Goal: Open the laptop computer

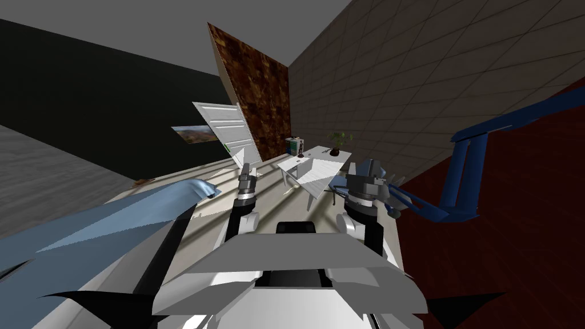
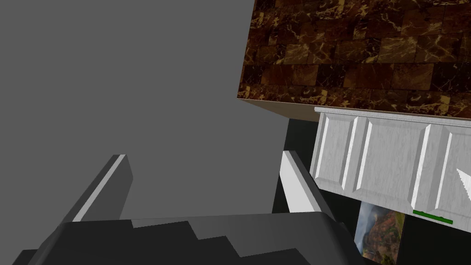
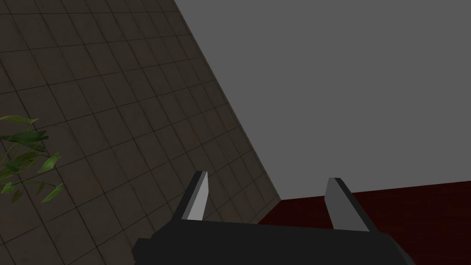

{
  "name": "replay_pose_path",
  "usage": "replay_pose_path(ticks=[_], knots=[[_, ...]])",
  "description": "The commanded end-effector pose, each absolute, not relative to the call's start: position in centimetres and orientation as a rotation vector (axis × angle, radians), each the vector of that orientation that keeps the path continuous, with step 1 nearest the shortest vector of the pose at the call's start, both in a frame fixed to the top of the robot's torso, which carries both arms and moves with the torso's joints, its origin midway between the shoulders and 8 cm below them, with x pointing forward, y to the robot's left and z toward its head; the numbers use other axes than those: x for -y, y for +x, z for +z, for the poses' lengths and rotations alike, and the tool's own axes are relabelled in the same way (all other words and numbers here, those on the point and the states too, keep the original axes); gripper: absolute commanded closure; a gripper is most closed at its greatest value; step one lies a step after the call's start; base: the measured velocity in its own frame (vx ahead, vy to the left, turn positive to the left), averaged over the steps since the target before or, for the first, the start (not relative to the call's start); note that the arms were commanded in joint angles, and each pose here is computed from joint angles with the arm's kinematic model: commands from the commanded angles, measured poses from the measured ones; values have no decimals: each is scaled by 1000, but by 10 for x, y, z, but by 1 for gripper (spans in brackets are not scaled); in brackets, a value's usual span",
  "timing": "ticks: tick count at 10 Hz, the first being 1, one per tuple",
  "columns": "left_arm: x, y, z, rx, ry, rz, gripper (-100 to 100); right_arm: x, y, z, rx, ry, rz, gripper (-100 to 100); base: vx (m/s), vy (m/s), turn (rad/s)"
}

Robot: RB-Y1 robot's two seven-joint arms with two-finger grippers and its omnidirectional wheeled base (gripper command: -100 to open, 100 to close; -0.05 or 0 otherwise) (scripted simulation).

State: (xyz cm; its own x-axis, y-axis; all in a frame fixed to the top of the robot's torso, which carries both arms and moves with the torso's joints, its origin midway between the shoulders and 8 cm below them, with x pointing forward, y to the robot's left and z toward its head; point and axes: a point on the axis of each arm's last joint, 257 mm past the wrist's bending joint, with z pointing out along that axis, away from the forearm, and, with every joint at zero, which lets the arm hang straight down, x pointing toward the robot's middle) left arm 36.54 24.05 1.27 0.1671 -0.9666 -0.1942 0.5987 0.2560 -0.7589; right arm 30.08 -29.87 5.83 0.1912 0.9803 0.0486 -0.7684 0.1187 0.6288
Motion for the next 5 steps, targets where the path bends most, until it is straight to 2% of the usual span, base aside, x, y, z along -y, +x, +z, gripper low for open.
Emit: replay_pose_path(ticks=[1, 5], knots=[[-241, 365, 13, -757, -596, -1212, 0, 299, 301, 58, -430, 601, 1337, 0, 0, 0, 0], [-241, 365, 13, -757, -596, -1212, 0, 299, 301, 58, -430, 601, 1337, 0, 0, 0, 0]])
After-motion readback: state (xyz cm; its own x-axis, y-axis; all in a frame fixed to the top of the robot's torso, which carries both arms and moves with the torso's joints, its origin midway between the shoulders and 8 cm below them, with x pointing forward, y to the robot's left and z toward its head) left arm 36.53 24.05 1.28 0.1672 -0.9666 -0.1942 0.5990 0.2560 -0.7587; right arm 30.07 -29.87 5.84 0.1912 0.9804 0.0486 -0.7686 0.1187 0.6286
